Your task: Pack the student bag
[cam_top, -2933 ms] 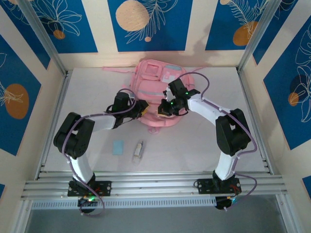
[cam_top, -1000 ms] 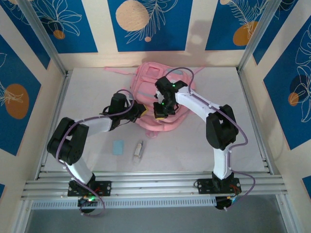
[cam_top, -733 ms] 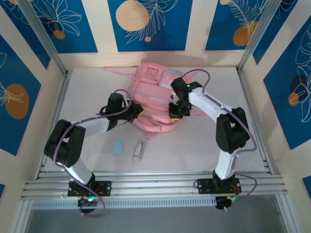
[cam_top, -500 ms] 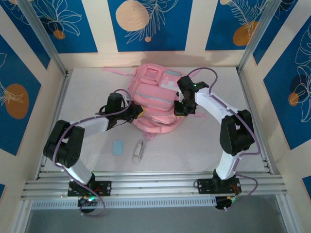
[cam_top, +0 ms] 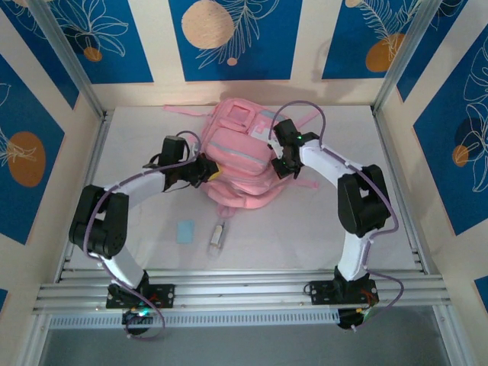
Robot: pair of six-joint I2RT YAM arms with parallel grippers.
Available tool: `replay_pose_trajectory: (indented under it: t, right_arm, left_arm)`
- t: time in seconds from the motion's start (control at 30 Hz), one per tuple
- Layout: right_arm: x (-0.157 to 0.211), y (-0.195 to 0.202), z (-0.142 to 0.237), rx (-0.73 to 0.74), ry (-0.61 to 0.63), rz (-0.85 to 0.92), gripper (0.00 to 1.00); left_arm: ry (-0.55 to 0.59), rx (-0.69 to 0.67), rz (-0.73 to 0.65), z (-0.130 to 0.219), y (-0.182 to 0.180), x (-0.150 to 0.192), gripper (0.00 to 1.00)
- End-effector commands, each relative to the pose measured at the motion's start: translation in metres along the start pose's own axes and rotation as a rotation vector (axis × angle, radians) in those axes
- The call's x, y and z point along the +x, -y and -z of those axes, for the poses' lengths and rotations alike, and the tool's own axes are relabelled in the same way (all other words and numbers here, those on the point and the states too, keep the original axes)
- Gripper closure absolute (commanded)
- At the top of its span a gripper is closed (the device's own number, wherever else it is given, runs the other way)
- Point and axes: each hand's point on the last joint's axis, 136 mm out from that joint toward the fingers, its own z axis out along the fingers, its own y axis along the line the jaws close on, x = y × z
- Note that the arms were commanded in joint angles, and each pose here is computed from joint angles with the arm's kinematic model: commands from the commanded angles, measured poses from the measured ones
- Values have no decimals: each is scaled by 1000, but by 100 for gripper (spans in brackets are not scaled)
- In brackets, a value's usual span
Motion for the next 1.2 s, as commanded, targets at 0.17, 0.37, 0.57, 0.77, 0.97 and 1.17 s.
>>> replay_pose_trajectory:
  t: [0.17, 0.37, 0.57, 0.77, 0.97, 1.17]
  right_arm:
    - [-65, 84, -7, 141, 160, 48, 100]
    - [-90, 112, -11, 143, 186, -58, 100]
    - [-91, 91, -8, 62, 177, -86, 100]
    - [-78, 43, 24, -21, 200, -84, 70]
    - [-70, -1, 56, -66, 187, -156, 55]
    - [-88, -63, 76, -275, 246, -242, 39]
  left_arm:
    - [-103, -10, -82, 15, 3, 15, 100]
    - [-133, -19, -99, 17, 4, 20, 100]
    - [-126, -11, -108, 18, 9, 16, 100]
    - [-104, -2, -106, 14, 10, 8, 100]
    - [-62, 5, -105, 11, 12, -3, 100]
    - [-18, -21, -109, 13, 7, -10, 100]
